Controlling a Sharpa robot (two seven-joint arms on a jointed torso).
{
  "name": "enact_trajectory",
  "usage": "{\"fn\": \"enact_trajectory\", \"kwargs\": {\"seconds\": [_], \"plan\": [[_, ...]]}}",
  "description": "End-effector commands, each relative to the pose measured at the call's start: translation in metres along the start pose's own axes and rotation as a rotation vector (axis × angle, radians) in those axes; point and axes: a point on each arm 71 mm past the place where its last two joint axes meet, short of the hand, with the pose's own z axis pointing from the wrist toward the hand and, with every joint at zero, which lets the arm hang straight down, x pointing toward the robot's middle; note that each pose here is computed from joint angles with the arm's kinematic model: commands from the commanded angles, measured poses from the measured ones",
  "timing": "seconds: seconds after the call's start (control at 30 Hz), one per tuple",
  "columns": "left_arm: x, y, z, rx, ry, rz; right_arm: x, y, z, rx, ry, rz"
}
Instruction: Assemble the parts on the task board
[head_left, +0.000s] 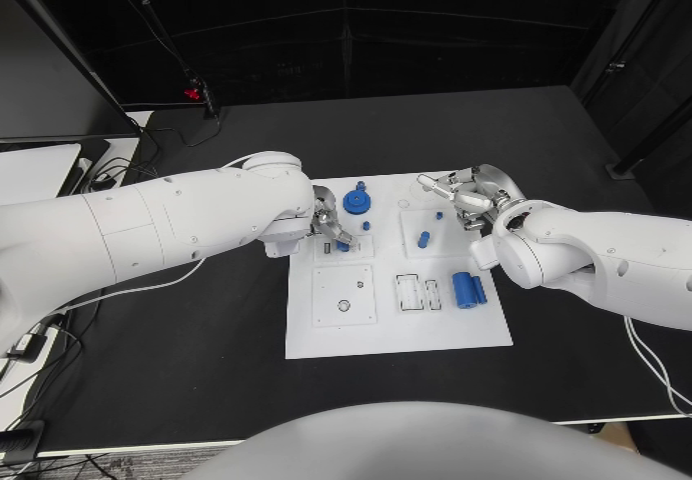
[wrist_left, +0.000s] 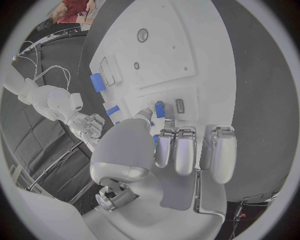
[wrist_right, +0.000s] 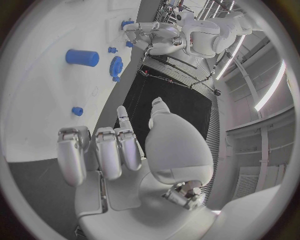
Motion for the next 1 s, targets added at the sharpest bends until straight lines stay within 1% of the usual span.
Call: {"fn": "enact_trajectory", "kwargs": {"seconds": [0.03, 0.2, 0.4, 0.57, 1.0], "plan": [[0.0046, 0.0024, 0.0019, -0.017, 0.013, 0.014, 0.001, 0.0017, 0.0, -0.01, 0.007, 0.002], [0.0041, 0.0019, 0.0016, -0.007, -0.002, 0.003, 0.0009, 0.0017, 0.0, -0.01, 0.007, 0.002], [0.0028, 0.0002, 0.0012, 0.029, -0.027, -0.017, 0.0012, 0.0018, 0.0001, -0.01, 0.008, 0.002], [0.0028, -0.0002, 0.0012, 0.041, -0.027, -0.022, 0.0012, 0.0018, 0.0002, -0.01, 0.007, 0.002], [0.0027, 0.0012, 0.0019, 0.028, -0.02, -0.02, 0.0012, 0.0017, 0.0002, -0.01, 0.008, 0.002]]}}
